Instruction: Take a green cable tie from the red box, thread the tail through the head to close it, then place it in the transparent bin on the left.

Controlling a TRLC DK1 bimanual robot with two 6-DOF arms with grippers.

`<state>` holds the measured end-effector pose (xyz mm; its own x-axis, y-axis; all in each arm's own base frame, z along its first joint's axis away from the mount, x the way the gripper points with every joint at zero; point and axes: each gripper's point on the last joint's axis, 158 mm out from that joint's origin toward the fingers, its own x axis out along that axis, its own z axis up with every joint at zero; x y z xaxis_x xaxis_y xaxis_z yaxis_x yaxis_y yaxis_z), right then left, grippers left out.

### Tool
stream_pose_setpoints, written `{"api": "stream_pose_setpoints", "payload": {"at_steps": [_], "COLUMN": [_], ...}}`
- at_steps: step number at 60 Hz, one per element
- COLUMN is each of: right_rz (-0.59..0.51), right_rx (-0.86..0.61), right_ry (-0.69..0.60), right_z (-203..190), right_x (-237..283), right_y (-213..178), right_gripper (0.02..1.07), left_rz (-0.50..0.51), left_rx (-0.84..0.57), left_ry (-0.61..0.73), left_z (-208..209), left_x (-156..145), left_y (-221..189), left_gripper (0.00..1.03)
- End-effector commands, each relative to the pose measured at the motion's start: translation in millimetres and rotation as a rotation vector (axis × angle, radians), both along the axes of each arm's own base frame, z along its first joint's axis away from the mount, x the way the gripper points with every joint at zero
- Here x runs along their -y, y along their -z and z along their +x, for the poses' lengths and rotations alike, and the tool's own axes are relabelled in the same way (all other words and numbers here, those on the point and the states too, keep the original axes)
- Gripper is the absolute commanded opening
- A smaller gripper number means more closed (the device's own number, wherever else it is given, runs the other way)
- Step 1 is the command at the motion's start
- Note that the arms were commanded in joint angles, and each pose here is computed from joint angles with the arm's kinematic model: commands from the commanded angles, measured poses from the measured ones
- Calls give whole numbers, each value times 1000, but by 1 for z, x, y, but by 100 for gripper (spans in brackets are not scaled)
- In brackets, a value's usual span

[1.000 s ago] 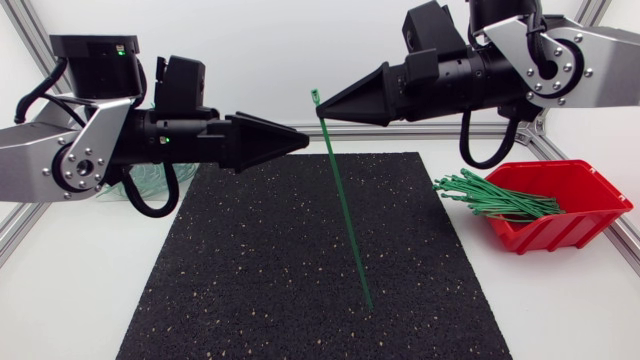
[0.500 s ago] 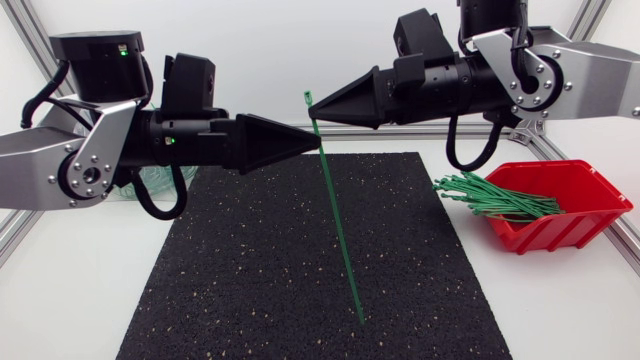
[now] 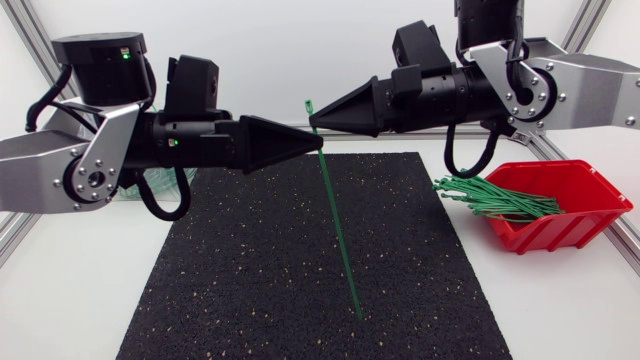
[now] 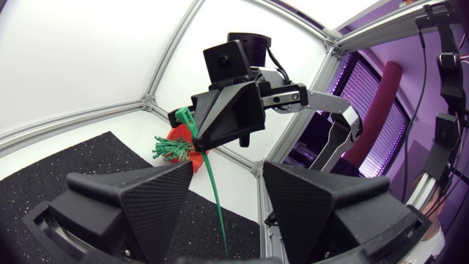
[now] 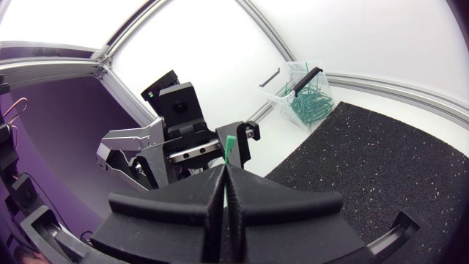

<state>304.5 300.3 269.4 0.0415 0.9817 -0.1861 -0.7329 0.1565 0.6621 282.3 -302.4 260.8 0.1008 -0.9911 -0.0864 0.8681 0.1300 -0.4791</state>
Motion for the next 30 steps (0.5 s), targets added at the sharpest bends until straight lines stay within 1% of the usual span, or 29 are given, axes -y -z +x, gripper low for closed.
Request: {"api": "stream_pose_setpoints", "payload": {"at_steps": [1,4,13,17,20,29,30], "right_rz": [5,7,10,11,10,13,14], "right_rx": [-19,-16,-6,-5,-4,3,8], "right_ry": [-9,-8,-6,-8,-6,0,3], "right_z": [-4,-4,-6,-7,-6,-7,-7], "right_x": [-2,-2,0,-1,-1,2,2], "right_y": [3,2,0,0,1,-2,-3], "right_gripper": [8,8,8,8,8,8,8], "left_rz": [5,7,6,3,3,-1,-1], "left_rx": [-56,-69,-71,-70,-70,-63,-64], "left_ry": [11,12,24,25,25,25,25], "left_z": [-2,-1,-3,-3,-3,-3,-3], "left_x": [2,3,8,8,8,8,8], "left_y": [14,17,18,17,17,17,17], "left_gripper": [59,55,54,47,45,43,42]}}
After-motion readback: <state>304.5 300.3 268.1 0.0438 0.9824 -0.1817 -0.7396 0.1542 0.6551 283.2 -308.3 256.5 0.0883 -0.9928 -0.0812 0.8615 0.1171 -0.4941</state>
